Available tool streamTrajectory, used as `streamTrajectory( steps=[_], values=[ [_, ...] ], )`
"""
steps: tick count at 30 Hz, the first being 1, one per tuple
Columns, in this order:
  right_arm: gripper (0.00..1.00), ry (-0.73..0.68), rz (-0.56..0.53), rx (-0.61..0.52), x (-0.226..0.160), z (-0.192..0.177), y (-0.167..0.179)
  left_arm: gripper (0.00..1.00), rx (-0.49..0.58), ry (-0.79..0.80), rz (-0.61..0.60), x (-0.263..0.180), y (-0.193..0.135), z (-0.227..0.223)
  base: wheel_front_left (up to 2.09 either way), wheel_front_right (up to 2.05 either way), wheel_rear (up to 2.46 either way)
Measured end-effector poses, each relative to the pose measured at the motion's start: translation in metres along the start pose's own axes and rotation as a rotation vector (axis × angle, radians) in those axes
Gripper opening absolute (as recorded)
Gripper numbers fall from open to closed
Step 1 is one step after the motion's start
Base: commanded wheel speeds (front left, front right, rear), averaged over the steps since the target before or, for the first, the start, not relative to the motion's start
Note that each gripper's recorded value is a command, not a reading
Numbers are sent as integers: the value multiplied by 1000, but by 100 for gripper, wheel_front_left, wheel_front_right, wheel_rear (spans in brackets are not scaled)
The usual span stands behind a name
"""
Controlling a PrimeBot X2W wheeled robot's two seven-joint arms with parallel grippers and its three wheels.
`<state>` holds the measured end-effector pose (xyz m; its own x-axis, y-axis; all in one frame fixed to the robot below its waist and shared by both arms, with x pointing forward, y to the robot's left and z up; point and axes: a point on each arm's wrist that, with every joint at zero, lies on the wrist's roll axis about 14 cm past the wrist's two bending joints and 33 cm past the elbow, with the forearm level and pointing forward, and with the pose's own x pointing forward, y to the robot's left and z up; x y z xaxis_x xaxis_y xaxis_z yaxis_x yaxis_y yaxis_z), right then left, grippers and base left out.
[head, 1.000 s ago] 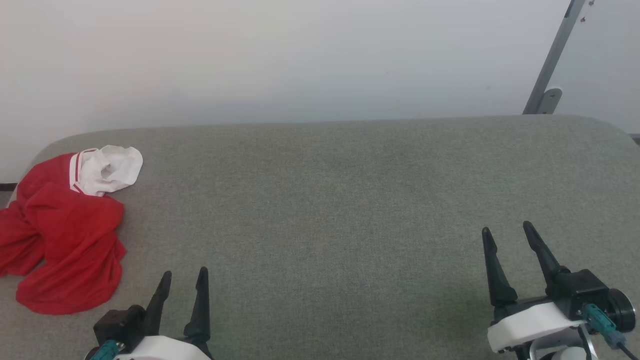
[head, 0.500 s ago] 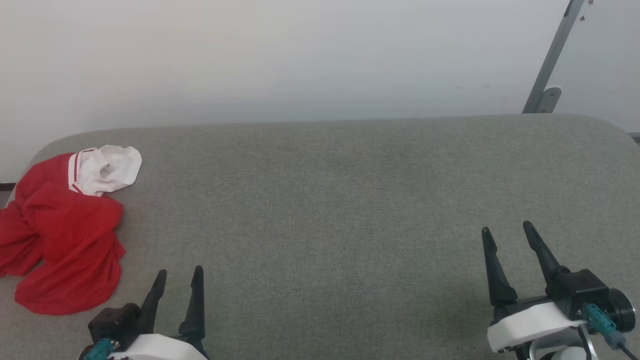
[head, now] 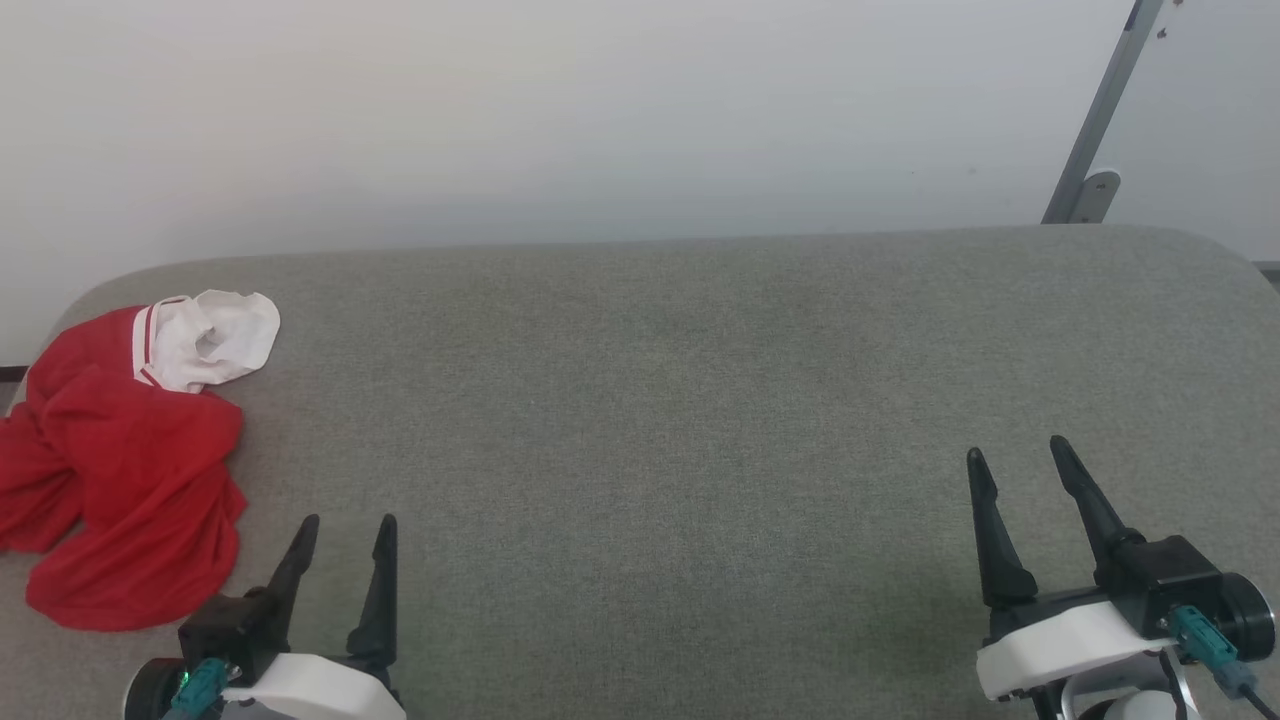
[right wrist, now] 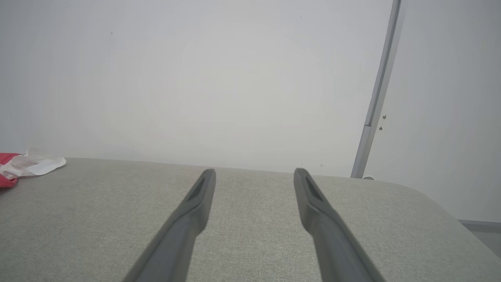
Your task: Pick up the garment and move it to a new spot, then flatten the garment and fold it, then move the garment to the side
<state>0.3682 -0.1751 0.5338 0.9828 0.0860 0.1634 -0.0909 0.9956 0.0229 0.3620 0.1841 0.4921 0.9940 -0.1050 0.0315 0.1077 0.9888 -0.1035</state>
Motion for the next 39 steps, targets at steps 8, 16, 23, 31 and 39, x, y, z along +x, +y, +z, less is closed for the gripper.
streamTrajectory(
  steps=[8, 16, 23, 31, 39],
  values=[
    [100, -3, -2, -1, 0, 1, 0, 100, 61, -6, -4, 1, 3, 4, 0, 0, 0],
    [100, -5, -4, -1, 0, 1, -1, 100, 83, -12, -3, 2, 5, 6, 0, 0, 0],
    [100, -5, -4, 0, 1, 1, 0, 100, 85, -11, -2, 2, 5, 6, 0, 0, 0],
    [100, -7, -4, 0, 1, 2, 0, 100, 87, -16, -6, 2, 5, 8, 0, 0, 0],
    [100, -9, -15, -4, 0, 3, -4, 100, 90, -15, -6, 2, 6, 8, 0, 0, 0]
  ],
)
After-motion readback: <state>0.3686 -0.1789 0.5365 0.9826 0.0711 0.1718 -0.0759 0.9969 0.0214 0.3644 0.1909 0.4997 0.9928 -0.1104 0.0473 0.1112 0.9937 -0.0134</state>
